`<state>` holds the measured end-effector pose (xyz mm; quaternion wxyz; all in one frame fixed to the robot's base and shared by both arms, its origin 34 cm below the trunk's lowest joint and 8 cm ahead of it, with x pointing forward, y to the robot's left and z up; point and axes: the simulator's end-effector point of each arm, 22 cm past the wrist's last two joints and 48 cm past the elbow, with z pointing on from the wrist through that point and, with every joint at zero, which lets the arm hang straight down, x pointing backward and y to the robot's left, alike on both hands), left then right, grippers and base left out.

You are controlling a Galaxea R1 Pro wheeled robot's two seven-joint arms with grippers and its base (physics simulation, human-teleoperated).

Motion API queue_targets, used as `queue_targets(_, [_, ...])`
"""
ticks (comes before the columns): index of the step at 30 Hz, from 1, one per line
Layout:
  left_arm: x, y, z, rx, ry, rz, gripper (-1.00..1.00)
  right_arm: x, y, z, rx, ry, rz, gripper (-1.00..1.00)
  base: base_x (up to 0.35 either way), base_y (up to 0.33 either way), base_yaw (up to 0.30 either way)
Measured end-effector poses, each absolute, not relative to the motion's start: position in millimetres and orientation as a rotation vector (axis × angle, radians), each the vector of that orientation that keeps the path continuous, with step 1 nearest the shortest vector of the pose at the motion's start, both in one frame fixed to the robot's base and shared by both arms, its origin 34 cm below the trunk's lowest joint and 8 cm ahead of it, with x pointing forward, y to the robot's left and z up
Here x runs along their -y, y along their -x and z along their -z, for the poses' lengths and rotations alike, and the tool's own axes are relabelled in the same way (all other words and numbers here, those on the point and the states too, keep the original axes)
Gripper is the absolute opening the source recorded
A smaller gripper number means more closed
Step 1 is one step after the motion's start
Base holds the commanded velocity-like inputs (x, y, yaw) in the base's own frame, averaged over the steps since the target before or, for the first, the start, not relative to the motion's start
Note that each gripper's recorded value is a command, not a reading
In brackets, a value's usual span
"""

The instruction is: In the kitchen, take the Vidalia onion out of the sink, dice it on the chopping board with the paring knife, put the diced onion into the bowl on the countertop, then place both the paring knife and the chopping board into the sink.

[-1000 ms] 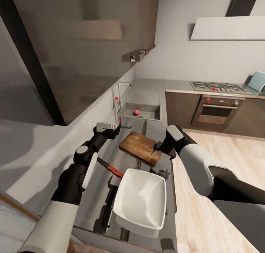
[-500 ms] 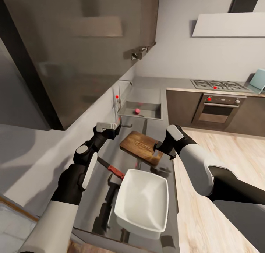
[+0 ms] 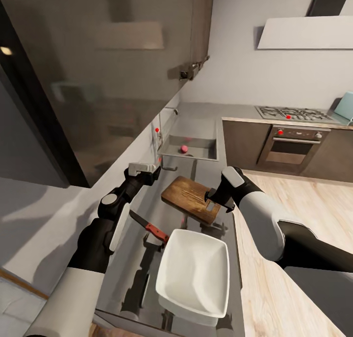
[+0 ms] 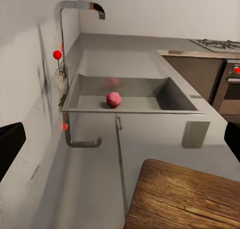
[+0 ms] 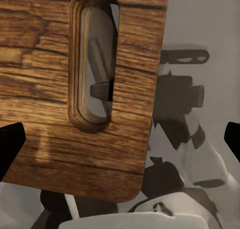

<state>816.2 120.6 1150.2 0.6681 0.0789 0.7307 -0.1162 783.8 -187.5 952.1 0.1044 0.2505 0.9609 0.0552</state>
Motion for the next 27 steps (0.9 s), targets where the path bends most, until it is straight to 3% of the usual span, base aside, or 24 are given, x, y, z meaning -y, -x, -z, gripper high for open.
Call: queue_targets(27, [-120.5, -819.6, -1132.0, -1.675, -0.175, 0.265, 1.0, 216.3, -782.0, -942.0, -2.841, -0.78, -0.019, 1.0, 0.0, 0.0, 0.0])
